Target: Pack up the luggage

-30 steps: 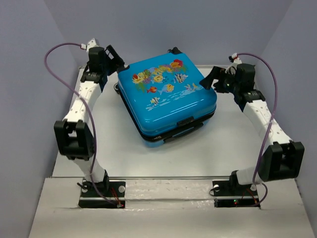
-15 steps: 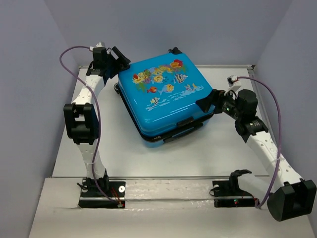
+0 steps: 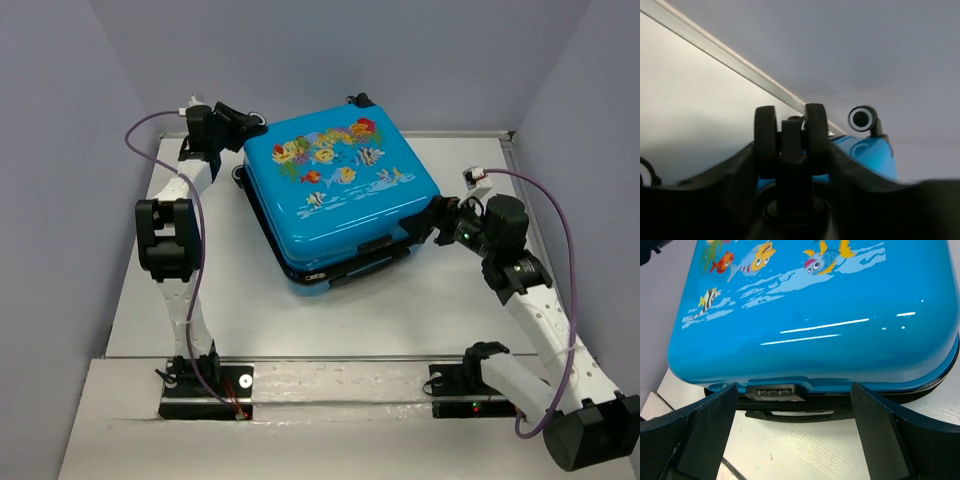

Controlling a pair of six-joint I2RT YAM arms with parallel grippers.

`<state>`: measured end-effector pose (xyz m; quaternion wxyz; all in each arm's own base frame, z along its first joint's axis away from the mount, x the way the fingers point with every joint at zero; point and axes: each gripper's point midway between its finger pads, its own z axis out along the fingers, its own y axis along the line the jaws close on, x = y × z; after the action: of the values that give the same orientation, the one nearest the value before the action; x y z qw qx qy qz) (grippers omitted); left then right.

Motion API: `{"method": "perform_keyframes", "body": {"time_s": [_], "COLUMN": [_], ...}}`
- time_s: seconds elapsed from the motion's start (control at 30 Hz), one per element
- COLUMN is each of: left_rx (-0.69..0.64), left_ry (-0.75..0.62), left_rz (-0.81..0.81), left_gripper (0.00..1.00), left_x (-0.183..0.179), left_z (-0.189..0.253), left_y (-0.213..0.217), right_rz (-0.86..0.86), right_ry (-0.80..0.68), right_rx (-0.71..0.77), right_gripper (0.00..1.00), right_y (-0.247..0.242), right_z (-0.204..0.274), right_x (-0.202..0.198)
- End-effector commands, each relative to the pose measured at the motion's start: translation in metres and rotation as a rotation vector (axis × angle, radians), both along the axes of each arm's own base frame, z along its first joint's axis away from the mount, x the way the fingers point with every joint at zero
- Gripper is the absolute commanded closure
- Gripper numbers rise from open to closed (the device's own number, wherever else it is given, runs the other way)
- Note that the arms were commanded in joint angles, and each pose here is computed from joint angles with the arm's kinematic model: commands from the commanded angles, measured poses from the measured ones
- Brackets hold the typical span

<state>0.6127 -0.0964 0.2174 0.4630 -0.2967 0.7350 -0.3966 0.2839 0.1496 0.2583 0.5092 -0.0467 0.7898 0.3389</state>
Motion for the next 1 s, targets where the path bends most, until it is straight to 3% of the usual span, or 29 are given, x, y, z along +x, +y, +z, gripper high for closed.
{"method": "perform_keyframes", "body": {"time_s": [0.0, 0.03, 0.13, 0.63, 0.97], "left_rx": [-0.078, -0.082, -0.073, -0.084, -0.055], "left_ry": [-0.252, -0.273, -0.333, -0.525, -0.452], "left_rz": [-0.082, -0.078, -0.076, -0.076, -0.051], "left_gripper": [0.65, 0.78, 0.94, 0.94, 0.94], "left_x": [-0.004, -0.008, -0.016, -0.079, -0.104], "left_z": [0.07, 0.082, 0.113, 0.258, 0.277], "left_y": [-0.029, -0.028, -0.026, -0.023, -0.017], "right_rz": [0.03, 0.033, 0.032, 0.077, 0.118], "right_ry": [-0.014, -0.019, -0.021, -0.045, -0.071], "right_rx": [-0.01, -0.009, -0.012, 0.001, 0.007], "right_gripper": [0.0, 0.0, 0.0, 0.0, 0.0], "right_y": [0.002, 0.002, 0.001, 0.005, 0.01], "right_z": [0.001, 0.003, 0.003, 0.017, 0.028], "right_x": [-0.013, -0.014, -0.016, -0.03, -0.039]}}
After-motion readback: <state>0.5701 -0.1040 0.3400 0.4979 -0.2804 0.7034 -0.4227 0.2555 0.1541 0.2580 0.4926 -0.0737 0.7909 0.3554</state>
